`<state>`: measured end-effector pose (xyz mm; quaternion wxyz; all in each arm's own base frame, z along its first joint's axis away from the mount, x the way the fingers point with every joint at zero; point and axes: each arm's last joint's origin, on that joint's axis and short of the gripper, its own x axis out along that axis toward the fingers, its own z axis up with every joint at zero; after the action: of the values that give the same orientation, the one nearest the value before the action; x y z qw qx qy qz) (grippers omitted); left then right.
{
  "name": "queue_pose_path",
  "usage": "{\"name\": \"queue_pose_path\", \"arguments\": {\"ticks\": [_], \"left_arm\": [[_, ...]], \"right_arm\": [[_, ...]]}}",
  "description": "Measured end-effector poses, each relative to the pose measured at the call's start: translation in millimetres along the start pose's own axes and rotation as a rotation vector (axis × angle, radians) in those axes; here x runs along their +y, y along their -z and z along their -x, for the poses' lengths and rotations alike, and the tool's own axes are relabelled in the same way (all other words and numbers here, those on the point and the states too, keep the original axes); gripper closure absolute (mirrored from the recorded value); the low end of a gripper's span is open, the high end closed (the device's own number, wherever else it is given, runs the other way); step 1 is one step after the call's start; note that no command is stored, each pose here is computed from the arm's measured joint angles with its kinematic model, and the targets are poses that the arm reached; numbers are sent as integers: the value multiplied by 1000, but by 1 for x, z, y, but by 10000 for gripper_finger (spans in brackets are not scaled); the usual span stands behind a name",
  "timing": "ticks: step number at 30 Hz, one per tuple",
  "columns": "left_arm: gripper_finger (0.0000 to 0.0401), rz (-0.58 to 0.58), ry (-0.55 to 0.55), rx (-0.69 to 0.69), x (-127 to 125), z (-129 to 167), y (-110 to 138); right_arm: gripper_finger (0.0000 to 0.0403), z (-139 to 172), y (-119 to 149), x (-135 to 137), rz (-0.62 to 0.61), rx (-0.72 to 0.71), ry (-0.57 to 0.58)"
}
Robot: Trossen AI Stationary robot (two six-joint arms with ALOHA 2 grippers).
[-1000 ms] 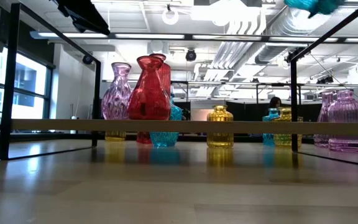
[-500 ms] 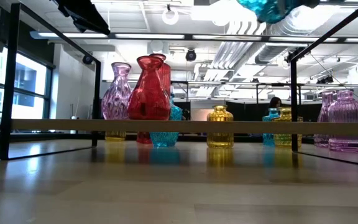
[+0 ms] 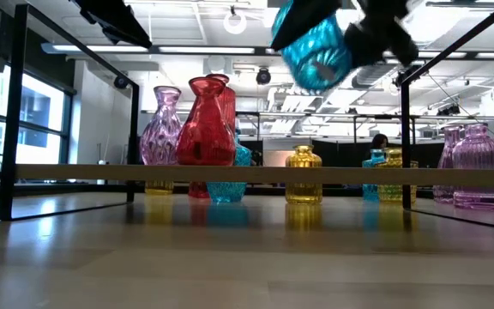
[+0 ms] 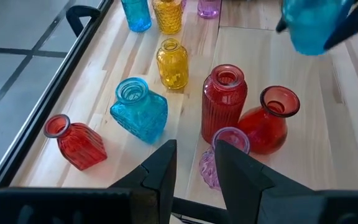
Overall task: Sort vases onto shelf
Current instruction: Put the top left blue vase on the shelf
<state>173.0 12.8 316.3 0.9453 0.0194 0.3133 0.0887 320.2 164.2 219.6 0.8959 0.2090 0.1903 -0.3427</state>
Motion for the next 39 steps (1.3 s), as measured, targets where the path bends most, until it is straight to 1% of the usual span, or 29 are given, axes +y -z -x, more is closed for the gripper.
{"name": "queue_pose_path", "arguments": {"ticks": [5,10,15,19,23,30,37,39], "left_arm": [[298,0,0,1,0,0,0],[298,7,0,-1,0,0,0],[298,16,0,-7,0,0,-1],[298,18,0,-14,0,0,-1],[298,20,0,-16,0,0,-2],[298,18,0,-15,0,0,-2],[298,11,0,-15,0,0,-2],[298,9,0,-15,0,0,-2]], "right_arm": [[142,-20,5,1,-47,11,19],[142,-22,8,3,-91,-47,32],[142,-29,19,3,-119,-110,75],[142,-42,34,1,-139,-105,103],[142,-53,44,3,-165,-106,104],[142,-68,56,1,-157,-87,122],[141,-69,57,1,-130,-73,121],[135,-69,57,2,-134,-59,115]]}}
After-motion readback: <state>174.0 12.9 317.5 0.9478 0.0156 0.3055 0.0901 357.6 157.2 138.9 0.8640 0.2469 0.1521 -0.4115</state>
